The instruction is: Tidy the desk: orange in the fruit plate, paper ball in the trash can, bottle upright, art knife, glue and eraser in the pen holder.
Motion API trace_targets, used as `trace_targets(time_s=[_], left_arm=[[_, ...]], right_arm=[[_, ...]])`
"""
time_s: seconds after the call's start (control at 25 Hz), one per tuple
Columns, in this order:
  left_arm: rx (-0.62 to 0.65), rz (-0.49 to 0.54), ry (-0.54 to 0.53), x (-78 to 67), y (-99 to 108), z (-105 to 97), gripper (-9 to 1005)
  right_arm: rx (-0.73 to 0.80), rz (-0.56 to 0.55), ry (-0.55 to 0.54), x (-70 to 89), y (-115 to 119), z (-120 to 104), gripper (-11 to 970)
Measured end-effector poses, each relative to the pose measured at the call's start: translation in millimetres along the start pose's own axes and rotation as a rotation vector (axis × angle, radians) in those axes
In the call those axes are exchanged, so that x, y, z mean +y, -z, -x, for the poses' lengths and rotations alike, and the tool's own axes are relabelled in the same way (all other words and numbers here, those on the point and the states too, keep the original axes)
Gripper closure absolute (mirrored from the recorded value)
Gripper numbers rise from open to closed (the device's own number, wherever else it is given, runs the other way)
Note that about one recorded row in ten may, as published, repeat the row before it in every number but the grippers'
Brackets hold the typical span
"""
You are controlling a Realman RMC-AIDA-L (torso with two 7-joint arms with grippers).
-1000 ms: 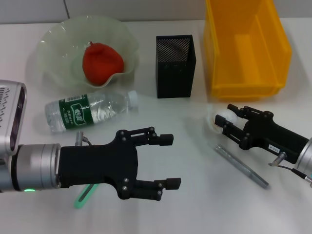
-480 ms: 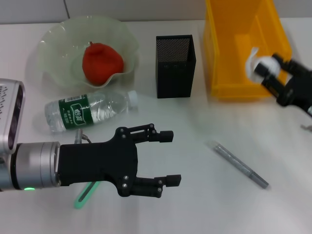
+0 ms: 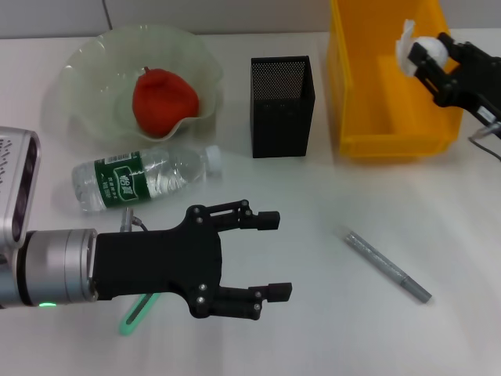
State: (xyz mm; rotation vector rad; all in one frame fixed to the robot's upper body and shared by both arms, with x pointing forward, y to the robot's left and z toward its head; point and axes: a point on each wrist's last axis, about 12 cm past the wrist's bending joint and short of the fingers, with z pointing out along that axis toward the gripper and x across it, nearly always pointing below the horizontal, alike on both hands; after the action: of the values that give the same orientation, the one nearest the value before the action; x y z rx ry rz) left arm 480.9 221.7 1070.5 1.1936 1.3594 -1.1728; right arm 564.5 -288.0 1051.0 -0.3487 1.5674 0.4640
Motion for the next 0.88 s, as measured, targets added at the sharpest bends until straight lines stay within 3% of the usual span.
trace_targets(time_s=[0.2, 0.88], left_arm=[[-0.001, 0.0, 0.001, -0.3, 0.0, -0.2, 166], [0.003, -0.001, -0.036, 2.6, -1.8, 1.6, 164]], right_arm=[[0.037, -0.014, -0.001, 0.8, -9.1, -2.4, 494], [0.036, -0.006, 0.04, 4.7, -4.0, -7.0, 416]])
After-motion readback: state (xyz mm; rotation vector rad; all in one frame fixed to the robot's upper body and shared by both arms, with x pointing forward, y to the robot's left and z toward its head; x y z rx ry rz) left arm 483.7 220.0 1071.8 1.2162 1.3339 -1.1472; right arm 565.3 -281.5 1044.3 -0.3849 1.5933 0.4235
